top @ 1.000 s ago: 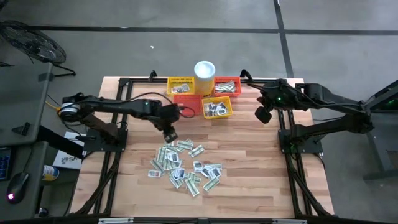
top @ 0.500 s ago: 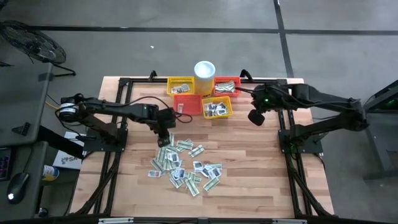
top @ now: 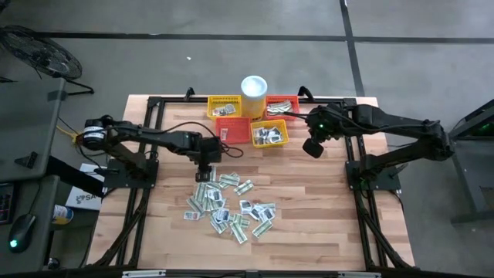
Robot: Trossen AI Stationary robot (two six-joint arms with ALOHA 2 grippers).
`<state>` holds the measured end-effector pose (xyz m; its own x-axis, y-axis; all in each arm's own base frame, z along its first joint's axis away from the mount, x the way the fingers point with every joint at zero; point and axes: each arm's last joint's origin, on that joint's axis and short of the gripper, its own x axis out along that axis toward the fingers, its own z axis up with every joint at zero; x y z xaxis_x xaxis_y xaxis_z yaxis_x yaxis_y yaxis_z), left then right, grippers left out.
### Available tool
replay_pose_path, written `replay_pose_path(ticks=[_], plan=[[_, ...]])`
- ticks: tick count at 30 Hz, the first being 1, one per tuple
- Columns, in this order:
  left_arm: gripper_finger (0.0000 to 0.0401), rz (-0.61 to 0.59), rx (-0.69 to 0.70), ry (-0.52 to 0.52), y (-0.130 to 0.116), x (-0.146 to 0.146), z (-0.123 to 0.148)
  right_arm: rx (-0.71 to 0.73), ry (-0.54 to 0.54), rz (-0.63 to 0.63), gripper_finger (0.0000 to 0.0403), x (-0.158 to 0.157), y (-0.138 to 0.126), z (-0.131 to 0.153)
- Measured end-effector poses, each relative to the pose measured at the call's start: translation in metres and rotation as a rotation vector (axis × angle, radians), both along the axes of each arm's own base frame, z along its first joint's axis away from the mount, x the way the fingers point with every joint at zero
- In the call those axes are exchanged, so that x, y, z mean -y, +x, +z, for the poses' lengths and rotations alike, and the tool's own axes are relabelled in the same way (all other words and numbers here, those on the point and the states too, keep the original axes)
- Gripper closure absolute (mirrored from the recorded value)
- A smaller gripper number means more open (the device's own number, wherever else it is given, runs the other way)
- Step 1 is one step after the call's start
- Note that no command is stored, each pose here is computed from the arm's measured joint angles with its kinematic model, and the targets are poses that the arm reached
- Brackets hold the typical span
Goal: Pick & Place First Aid Supplies
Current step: Put the green bandage pack into the top orange basket
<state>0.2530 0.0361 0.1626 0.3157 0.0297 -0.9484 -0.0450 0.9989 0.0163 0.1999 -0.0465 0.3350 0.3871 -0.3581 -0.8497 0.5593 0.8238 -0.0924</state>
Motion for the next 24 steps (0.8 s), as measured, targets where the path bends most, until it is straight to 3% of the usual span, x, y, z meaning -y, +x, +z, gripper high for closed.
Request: replay_pose_path(ticks=[6,14,24], plan=[[0.0235,0.004,-0.041,0.008,0.007,-0.002,-0.017,-0.002,-0.001,0.000,0.0402,0.000,0.000,0.000],[0.0236,0.046,-0.128,-0.064,0.011,-0.001,-0.038,-0.005,-0.003,0.003,0.0402,0.000,0.000,0.000],[0.0236,0.107,-0.148,-0.100,0.010,-0.001,-0.041,-0.010,-0.006,0.022,0.0402,0.000,0.000,0.000]])
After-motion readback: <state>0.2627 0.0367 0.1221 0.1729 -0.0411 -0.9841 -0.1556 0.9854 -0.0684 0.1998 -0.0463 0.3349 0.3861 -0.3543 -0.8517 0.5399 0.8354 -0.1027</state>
